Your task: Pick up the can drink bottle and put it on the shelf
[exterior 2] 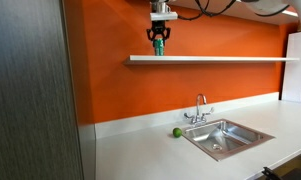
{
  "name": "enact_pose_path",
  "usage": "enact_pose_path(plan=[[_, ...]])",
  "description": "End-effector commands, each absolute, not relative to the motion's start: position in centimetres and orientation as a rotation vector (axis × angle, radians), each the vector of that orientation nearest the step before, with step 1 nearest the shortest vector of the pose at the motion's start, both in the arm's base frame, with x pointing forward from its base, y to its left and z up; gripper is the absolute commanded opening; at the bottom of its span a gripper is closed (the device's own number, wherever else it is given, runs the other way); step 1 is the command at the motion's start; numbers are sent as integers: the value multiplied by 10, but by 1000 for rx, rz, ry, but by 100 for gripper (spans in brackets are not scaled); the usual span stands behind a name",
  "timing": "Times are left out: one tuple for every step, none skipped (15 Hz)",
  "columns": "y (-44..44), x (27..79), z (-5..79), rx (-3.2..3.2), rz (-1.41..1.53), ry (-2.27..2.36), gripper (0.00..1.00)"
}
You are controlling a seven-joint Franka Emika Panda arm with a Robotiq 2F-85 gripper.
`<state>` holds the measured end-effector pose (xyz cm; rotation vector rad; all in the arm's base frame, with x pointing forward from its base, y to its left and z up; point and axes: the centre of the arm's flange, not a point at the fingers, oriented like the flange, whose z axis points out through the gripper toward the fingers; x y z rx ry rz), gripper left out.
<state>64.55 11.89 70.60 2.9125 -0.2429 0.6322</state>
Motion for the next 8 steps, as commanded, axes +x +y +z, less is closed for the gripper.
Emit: enact_pose_path(plan=[[115,662,719,2927,615,-258,38],[114,663,719,2927,617,-262,38],[112,664,719,2926,617,-267,38],[111,665,718,2927,616,-271,38],[110,666,718,2925,609,-280,88],[109,667,717,2924,608,-289,89],[107,668,716,2922,603,-297,96],[105,669,714,2921,596,-305,99]])
